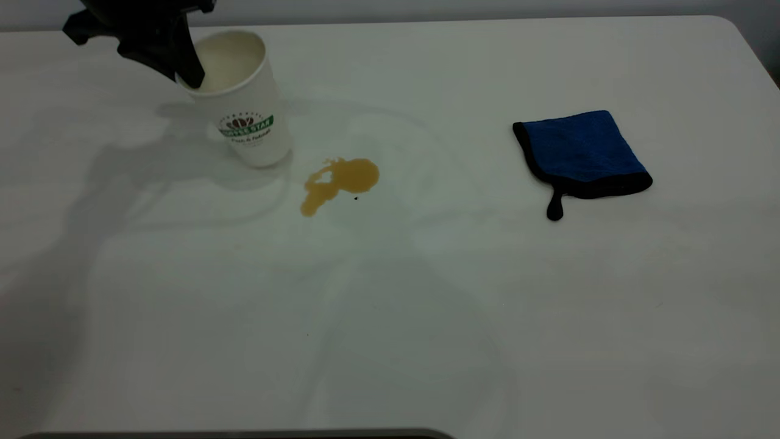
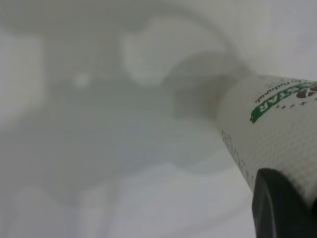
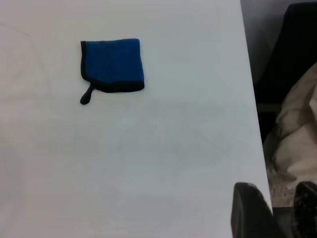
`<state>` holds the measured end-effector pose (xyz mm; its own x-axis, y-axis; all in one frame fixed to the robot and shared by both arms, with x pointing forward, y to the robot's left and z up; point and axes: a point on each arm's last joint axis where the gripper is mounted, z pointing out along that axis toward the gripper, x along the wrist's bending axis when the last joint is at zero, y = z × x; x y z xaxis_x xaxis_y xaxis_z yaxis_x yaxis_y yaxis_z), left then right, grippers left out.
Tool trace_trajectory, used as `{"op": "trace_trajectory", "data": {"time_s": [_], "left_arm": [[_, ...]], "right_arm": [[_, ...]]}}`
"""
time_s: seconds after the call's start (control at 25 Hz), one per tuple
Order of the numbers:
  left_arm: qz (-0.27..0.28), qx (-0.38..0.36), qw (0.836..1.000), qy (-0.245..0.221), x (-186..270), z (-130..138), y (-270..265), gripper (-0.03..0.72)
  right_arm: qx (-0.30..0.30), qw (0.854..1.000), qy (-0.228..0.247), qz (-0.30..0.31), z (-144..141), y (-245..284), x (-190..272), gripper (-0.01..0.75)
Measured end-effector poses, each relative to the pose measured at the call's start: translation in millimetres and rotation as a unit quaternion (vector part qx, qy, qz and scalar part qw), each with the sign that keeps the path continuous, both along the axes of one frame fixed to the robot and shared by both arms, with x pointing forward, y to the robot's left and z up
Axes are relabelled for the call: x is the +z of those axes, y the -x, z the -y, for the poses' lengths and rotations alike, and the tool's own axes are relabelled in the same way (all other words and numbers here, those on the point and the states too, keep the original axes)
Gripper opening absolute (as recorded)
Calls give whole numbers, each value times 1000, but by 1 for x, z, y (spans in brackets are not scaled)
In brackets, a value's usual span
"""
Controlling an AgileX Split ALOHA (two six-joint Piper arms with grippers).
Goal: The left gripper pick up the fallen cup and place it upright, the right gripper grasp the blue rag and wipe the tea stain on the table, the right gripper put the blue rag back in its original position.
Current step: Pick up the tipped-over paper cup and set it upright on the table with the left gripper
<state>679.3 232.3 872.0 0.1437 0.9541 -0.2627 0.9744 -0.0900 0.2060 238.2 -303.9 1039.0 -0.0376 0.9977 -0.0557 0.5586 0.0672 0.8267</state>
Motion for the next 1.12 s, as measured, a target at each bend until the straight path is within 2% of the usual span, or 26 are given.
{"op": "trace_trajectory", "data": {"time_s": [0.4, 0.8, 0.96, 1.12], "left_arm": [[4, 15, 998, -58, -3, -11, -2, 0], [9, 18, 998, -65, -9, -12, -3, 10], [4, 18, 998, -65, -13, -12, -3, 63], [1, 17, 998, -66, -15, -12, -3, 205]], "right_arm": [[0, 1000, 0, 0, 0, 0, 0, 239], [0, 1000, 0, 0, 0, 0, 0, 239], [0, 1000, 0, 0, 0, 0, 0, 239], [0, 1000, 0, 0, 0, 0, 0, 239]]}}
